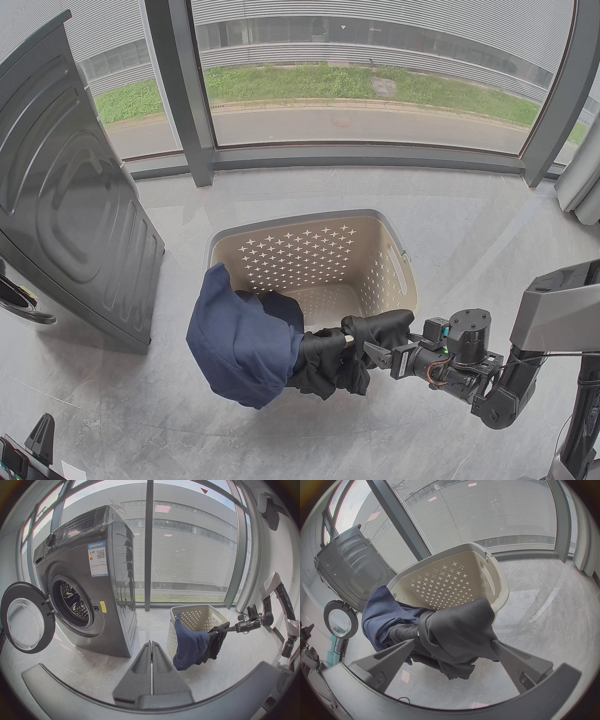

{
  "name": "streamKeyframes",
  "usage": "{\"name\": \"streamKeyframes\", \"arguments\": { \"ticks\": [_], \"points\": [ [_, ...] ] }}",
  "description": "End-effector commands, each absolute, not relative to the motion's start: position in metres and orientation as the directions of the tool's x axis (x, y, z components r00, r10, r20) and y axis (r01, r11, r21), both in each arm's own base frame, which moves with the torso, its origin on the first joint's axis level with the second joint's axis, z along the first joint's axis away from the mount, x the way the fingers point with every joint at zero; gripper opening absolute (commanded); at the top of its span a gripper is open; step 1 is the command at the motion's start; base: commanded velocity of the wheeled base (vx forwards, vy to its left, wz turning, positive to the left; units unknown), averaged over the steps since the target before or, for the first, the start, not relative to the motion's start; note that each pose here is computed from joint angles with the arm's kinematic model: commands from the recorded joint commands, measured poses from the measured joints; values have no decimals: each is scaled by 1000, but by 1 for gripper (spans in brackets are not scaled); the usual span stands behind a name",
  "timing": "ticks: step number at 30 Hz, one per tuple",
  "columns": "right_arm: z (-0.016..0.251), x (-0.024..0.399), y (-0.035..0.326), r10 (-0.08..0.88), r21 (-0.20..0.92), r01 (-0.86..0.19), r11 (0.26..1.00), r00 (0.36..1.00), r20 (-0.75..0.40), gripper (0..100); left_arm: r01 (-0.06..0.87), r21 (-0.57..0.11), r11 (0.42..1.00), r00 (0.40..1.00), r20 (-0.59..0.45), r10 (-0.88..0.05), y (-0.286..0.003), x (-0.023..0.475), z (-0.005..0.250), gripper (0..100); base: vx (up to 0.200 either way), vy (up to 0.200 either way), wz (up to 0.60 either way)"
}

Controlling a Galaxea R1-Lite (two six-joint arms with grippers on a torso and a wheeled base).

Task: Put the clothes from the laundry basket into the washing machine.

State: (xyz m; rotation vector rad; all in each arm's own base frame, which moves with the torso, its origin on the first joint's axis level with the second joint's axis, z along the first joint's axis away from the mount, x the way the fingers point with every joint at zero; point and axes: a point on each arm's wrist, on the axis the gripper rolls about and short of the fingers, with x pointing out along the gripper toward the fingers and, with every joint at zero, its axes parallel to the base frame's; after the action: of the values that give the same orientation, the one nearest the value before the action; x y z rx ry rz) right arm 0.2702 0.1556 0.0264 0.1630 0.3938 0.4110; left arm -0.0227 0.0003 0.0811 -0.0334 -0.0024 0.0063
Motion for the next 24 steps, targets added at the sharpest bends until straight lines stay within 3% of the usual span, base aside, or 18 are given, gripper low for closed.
{"name": "streamKeyframes", "arguments": {
  "ticks": [1, 4, 5, 17, 24],
  "points": [
    [21, 276, 160, 423, 232, -361, 903, 841, -338, 100, -8, -34, 999, 1000, 2, 8, 0, -23, 76, 0, 0, 0, 0],
    [24, 280, 164, 426, 236, -365, 901, 847, -317, 100, -8, -34, 999, 1000, 2, 8, 0, -23, 76, 0, 0, 0, 0],
    [25, 281, 165, 427, 238, -365, 900, 849, -312, 0, -8, -34, 999, 1000, 2, 8, 0, -23, 76, 0, 0, 0, 0],
    [33, 265, 178, 481, 272, -409, 871, 825, -298, 0, -8, -35, 999, 1000, 2, 8, 0, -23, 76, 0, 0, 0, 0],
    [70, 233, 172, 511, 282, -446, 849, 828, -229, 0, -8, -35, 999, 1000, 2, 8, 0, -23, 76, 0, 0, 0, 0]
  ]
}}
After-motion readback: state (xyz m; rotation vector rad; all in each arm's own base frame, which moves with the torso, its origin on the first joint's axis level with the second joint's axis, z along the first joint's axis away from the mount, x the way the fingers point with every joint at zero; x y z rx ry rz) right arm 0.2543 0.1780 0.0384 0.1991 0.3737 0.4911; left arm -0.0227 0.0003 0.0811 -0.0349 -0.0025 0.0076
